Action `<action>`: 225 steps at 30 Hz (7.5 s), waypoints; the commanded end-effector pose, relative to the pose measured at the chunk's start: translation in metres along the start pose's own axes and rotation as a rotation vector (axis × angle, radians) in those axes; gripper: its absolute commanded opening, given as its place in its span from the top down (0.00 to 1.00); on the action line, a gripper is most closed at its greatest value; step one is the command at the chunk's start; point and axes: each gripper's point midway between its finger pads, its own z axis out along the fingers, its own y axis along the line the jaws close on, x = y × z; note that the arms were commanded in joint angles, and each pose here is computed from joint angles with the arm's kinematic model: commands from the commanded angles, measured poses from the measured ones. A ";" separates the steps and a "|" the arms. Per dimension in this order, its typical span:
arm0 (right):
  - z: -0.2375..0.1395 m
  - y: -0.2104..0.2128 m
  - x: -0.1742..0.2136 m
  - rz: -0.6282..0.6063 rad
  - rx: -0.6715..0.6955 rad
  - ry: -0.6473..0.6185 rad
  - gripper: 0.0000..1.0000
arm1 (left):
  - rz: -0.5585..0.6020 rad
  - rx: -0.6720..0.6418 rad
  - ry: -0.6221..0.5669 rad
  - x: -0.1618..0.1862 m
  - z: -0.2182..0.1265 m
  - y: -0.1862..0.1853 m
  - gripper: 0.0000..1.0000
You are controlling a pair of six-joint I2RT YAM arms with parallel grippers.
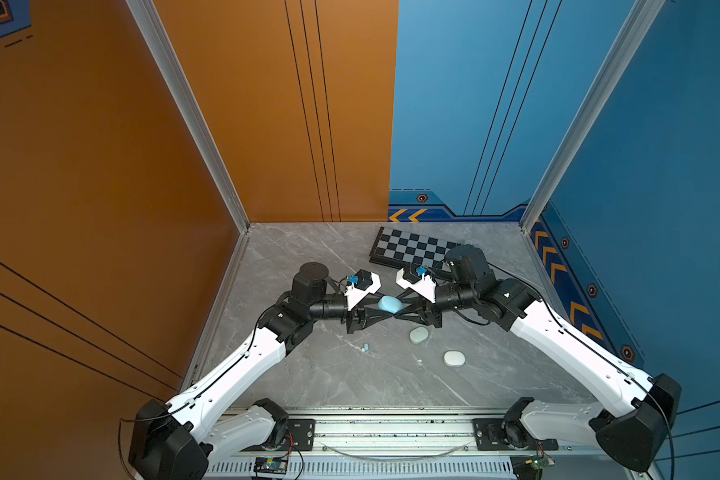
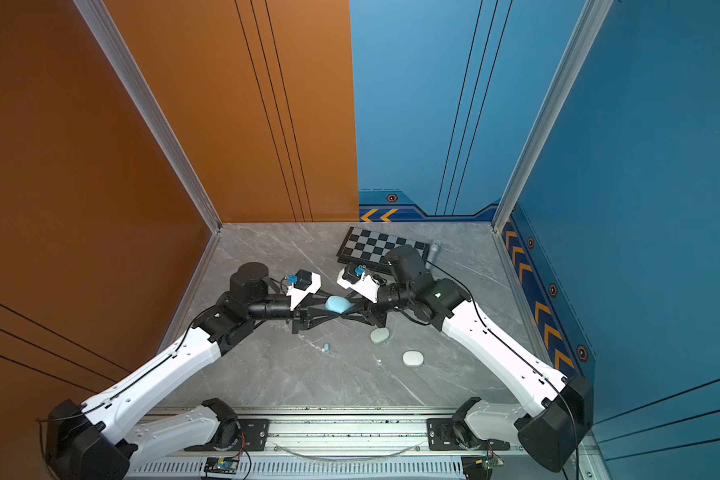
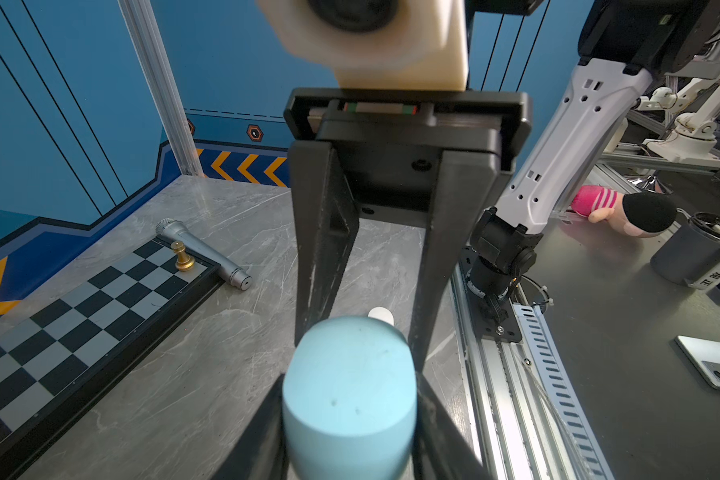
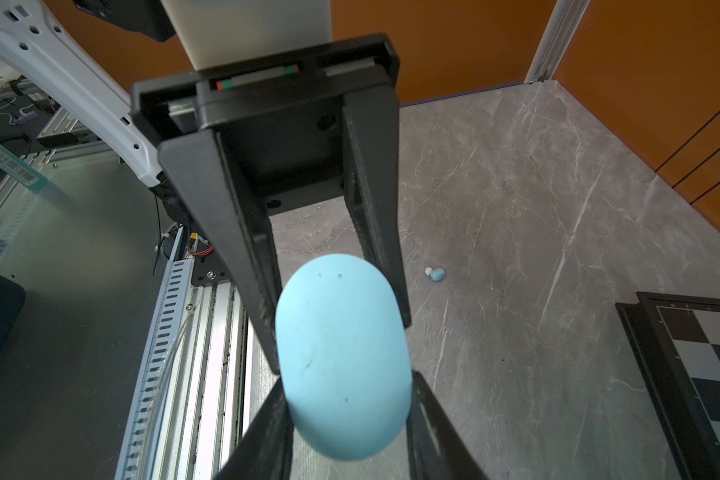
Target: Insert the wireless bluetooth earbuds into the charging case
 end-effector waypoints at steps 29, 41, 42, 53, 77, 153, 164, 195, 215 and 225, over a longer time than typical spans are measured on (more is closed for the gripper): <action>-0.029 -0.025 -0.038 0.029 0.104 -0.193 0.47 | 0.013 0.063 0.010 -0.008 0.001 -0.005 1.00; -0.033 -0.039 -0.038 0.005 0.199 -0.203 0.43 | 0.004 0.052 0.002 -0.010 0.001 -0.002 1.00; -0.035 -0.042 -0.038 -0.002 0.222 -0.204 0.43 | 0.004 0.052 0.002 -0.010 0.001 -0.002 1.00; -0.034 -0.049 -0.030 -0.052 0.268 -0.183 0.51 | 0.007 0.036 -0.002 -0.014 0.003 0.000 1.00; -0.029 -0.033 -0.018 -0.075 0.205 -0.171 0.87 | -0.005 0.019 0.002 -0.020 0.013 0.008 1.00; 0.047 -0.104 0.013 0.720 0.376 -0.072 0.53 | -0.048 -0.900 0.031 0.012 -0.150 0.086 1.00; 0.174 -0.119 0.077 0.944 0.463 0.242 0.49 | -0.052 -0.983 -0.002 0.009 -0.174 0.071 1.00; 0.267 -0.128 0.144 0.845 0.597 0.561 0.73 | -0.009 -0.934 0.008 0.018 -0.173 0.052 1.00; 0.263 -0.131 0.147 0.862 0.576 0.573 0.88 | 0.006 -0.895 0.046 0.022 -0.164 0.057 1.00; 0.213 -0.152 0.130 0.926 0.596 0.485 0.89 | -0.025 -0.865 0.028 0.031 -0.147 0.075 1.00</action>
